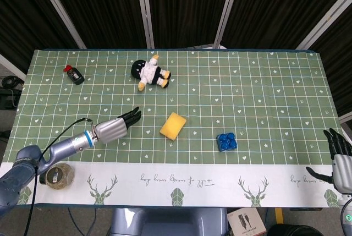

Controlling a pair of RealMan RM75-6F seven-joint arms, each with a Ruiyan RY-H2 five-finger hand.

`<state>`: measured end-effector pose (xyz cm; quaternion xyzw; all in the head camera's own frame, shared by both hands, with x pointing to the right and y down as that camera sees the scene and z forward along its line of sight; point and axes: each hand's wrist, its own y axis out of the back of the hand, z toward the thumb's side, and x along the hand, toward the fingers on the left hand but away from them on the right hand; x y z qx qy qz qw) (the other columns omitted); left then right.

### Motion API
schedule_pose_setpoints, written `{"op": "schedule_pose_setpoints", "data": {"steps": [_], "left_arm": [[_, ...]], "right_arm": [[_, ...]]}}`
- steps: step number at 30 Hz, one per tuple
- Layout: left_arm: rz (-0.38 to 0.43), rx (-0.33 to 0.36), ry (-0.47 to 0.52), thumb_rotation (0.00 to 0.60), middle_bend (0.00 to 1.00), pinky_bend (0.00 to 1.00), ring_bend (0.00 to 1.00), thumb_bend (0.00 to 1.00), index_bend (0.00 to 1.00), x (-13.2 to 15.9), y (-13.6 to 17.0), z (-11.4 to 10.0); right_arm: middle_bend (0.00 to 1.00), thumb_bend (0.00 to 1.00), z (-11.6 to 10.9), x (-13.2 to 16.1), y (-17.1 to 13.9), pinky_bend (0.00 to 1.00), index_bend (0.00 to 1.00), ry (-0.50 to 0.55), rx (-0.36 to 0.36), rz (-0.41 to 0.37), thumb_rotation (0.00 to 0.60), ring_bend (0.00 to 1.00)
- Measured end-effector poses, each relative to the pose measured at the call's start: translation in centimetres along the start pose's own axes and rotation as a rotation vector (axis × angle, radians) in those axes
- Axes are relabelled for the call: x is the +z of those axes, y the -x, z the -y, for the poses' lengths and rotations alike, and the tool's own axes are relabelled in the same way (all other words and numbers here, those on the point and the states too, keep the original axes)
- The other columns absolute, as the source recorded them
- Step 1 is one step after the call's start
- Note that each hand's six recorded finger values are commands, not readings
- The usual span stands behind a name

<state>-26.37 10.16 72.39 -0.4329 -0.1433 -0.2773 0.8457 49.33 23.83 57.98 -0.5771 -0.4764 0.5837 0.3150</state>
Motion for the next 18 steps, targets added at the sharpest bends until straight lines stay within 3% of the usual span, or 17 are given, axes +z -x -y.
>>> {"op": "schedule_pose_setpoints", "data": {"steps": [18], "left_arm": [[0.005,-0.002,0.007,0.600,0.07,0.00,0.00,0.45,0.60,0.58,-0.39,-0.11]], "right_arm": [[0.00,0.05,-0.10,-0.09,-0.05,0.11,0.07,0.003,-0.003,0.002,0.600,0.00]]}}
